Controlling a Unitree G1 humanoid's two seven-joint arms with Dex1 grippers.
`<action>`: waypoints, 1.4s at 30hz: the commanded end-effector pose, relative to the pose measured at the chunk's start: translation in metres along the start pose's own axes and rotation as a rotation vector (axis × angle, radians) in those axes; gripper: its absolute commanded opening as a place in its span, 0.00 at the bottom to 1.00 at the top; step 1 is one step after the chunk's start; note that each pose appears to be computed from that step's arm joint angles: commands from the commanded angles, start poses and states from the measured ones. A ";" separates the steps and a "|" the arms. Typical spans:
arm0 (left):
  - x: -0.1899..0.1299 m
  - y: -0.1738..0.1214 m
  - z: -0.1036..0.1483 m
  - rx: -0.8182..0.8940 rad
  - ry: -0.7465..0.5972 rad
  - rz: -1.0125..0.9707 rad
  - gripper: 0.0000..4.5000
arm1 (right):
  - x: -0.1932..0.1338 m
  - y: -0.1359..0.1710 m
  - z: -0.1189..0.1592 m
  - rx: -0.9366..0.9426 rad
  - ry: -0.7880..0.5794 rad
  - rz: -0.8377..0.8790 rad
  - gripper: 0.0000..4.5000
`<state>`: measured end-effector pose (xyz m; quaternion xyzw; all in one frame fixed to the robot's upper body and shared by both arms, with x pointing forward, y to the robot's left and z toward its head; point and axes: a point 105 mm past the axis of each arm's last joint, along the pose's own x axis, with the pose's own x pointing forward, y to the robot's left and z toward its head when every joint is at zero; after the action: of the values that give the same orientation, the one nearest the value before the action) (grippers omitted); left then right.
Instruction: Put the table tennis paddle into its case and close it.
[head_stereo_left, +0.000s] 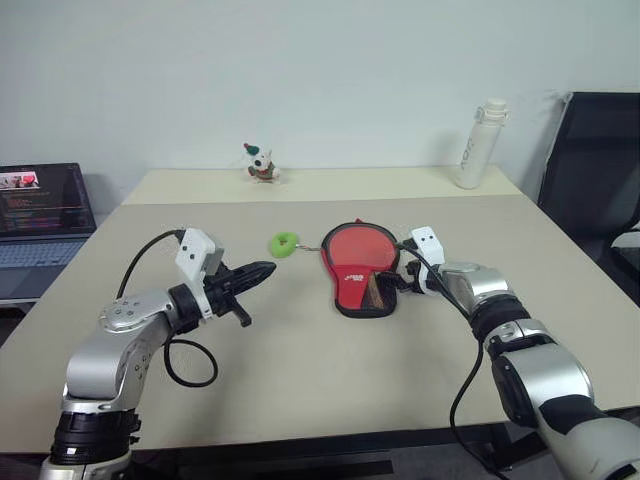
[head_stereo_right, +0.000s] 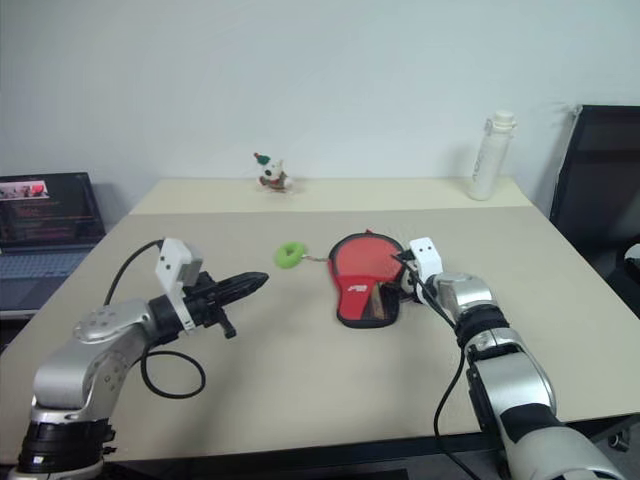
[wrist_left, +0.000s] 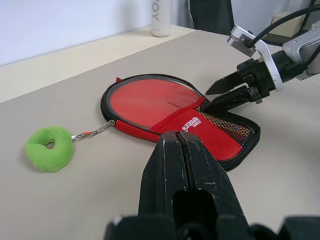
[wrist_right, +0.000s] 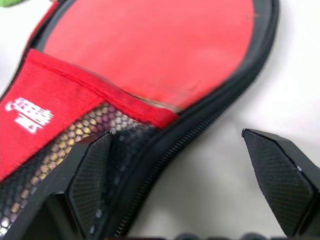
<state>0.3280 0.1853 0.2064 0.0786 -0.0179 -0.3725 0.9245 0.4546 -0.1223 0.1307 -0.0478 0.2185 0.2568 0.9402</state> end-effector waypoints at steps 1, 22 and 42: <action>-0.005 0.000 0.017 0.046 -0.039 0.008 0.01 | -0.005 -0.004 0.007 -0.005 -0.006 0.002 1.00; -0.011 0.003 0.016 0.056 -0.016 0.023 0.00 | 0.026 0.051 -0.022 0.051 0.126 0.148 0.82; -0.062 -0.032 -0.018 -0.126 0.116 -0.189 0.00 | 0.023 0.119 0.006 0.316 0.131 0.453 0.01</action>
<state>0.2705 0.2115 0.1701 0.0245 0.0888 -0.4354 0.8955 0.4233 -0.0313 0.1159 0.1124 0.3258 0.3745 0.8608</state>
